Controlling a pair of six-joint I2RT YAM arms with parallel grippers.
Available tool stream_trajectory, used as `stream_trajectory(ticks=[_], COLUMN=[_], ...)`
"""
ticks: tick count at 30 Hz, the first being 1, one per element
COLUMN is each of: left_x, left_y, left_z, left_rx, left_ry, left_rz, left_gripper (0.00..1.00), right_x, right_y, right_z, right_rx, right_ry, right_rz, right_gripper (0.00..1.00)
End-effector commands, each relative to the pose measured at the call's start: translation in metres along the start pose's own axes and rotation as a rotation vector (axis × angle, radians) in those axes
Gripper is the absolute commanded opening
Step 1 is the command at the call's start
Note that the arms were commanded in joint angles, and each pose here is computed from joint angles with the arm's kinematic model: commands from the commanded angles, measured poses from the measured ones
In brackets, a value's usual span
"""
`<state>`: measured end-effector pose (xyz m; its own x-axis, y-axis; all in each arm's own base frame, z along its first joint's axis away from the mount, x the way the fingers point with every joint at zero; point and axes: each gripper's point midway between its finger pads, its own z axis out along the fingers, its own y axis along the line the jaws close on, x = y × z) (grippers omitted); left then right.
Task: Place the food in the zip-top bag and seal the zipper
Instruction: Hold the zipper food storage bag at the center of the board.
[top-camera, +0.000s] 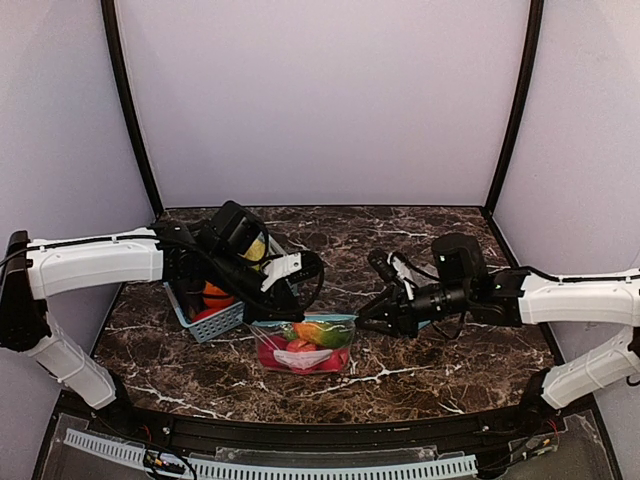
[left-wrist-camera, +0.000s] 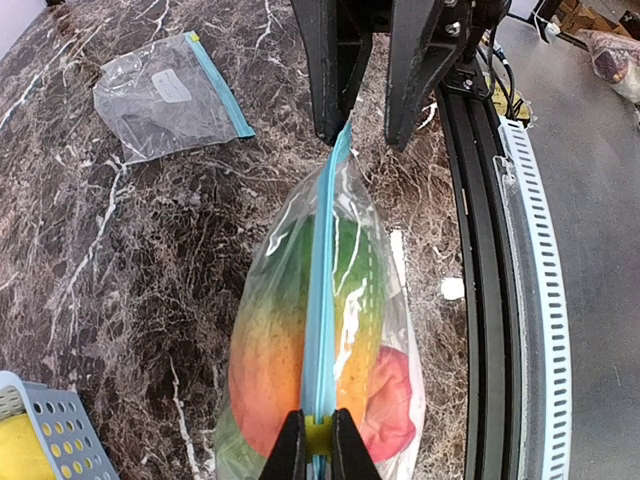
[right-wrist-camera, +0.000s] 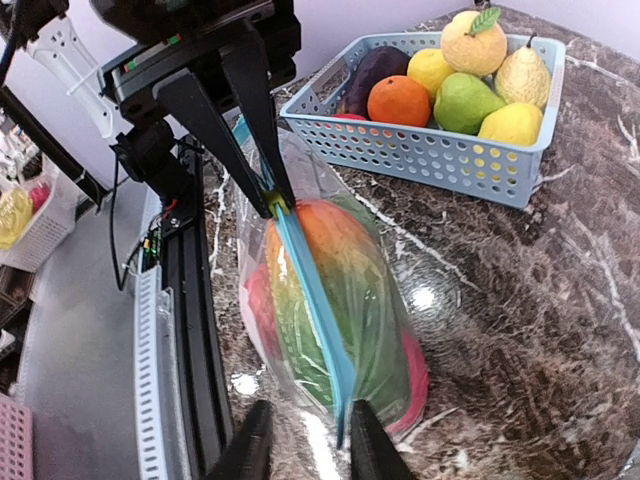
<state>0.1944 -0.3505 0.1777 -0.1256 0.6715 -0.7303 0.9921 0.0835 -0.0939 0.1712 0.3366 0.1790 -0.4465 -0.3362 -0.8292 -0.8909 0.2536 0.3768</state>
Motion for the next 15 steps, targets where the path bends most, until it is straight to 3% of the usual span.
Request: stream_trajectory(ticks=[1,4,7,12,15], left_x=[0.013,0.013,0.012,0.011,0.011], left_y=[-0.011,-0.013,-0.014,-0.015,-0.015], left_z=[-0.004,-0.003,-0.002,-0.001,0.001], left_rx=[0.048,0.062,0.071,0.084,0.087], left_ry=[0.014,0.01,0.005,-0.002,0.003], left_rz=[-0.044,-0.047,-0.048,-0.051,-0.057], left_gripper=[0.01,0.01,0.01,0.01,0.01], right_x=[-0.021,-0.028,-0.032,-0.031,-0.032], right_y=[0.014,0.015,0.012,0.01,0.016], right_z=[0.005,0.009,0.016,0.038,0.051], right_rx=[-0.083,-0.087,-0.091,-0.123,-0.146], right_ry=[-0.041,-0.045,-0.042,-0.01,0.013], right_rz=[-0.029,-0.053,-0.072,-0.092,-0.11], right_gripper=[0.43,0.57,0.65,0.67,0.6])
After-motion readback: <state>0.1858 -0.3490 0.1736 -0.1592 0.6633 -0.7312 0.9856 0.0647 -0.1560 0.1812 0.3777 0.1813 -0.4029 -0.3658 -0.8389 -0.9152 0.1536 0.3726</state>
